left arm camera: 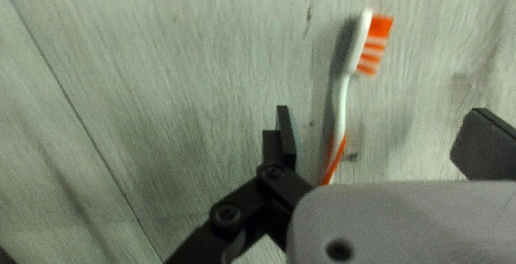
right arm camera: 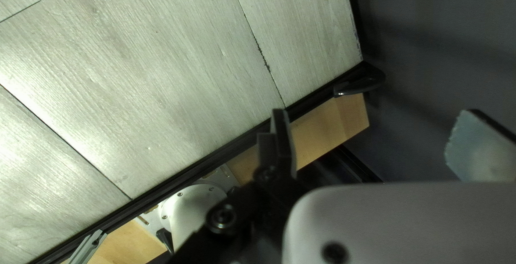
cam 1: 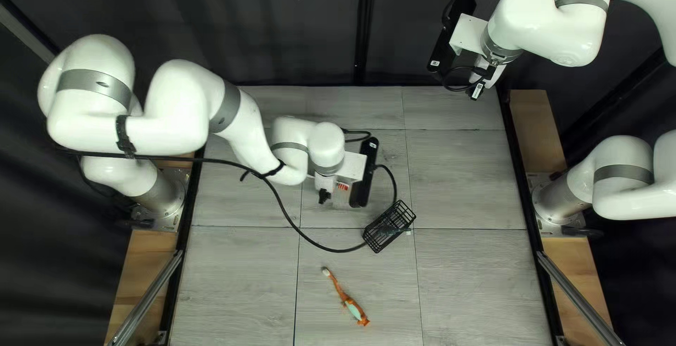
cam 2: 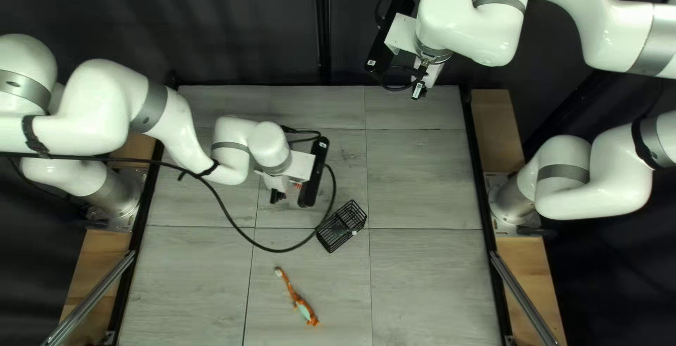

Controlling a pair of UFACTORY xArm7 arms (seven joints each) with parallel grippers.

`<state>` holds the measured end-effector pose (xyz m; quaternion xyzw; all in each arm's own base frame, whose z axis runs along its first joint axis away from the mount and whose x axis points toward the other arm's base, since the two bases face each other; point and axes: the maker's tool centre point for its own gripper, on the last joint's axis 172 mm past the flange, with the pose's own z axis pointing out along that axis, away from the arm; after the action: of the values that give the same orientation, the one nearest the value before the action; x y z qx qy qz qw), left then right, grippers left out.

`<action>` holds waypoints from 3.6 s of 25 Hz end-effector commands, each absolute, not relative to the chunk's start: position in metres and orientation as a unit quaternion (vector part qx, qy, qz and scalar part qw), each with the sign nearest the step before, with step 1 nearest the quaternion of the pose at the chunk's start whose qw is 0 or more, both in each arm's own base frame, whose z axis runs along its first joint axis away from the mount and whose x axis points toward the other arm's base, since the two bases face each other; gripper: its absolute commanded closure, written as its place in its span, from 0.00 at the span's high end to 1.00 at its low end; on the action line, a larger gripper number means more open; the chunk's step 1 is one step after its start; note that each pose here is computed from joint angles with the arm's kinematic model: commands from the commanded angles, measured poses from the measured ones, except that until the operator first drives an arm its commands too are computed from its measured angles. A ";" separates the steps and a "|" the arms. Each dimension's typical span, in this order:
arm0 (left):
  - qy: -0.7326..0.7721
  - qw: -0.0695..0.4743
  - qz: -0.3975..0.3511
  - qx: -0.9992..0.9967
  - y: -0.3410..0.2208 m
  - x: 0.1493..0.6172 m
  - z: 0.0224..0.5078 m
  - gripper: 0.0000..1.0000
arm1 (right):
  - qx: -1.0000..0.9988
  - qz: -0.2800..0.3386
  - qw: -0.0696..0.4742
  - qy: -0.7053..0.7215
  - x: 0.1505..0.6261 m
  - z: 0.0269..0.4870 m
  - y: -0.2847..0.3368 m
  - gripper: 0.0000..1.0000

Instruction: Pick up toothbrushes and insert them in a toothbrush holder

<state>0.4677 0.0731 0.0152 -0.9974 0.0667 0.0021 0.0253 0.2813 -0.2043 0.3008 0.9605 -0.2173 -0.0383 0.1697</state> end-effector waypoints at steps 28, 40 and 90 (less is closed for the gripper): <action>0.059 0.068 -0.018 -0.996 0.052 0.476 0.067 0.00 | 0.960 -0.038 0.170 -0.217 0.281 0.301 -0.204 1.00; 0.079 0.093 -0.053 -0.991 0.052 0.465 0.081 0.95 | 0.960 -0.038 0.170 -0.217 0.281 0.301 -0.204 1.00; 0.079 0.068 -0.025 -0.994 0.044 0.484 0.081 0.00 | 0.960 -0.038 0.170 -0.217 0.281 0.301 -0.204 1.00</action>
<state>0.4891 0.0528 0.0663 -0.9955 0.0754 -0.0151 0.0558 0.2813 -0.2043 0.3008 0.9605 -0.2173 -0.0383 0.1697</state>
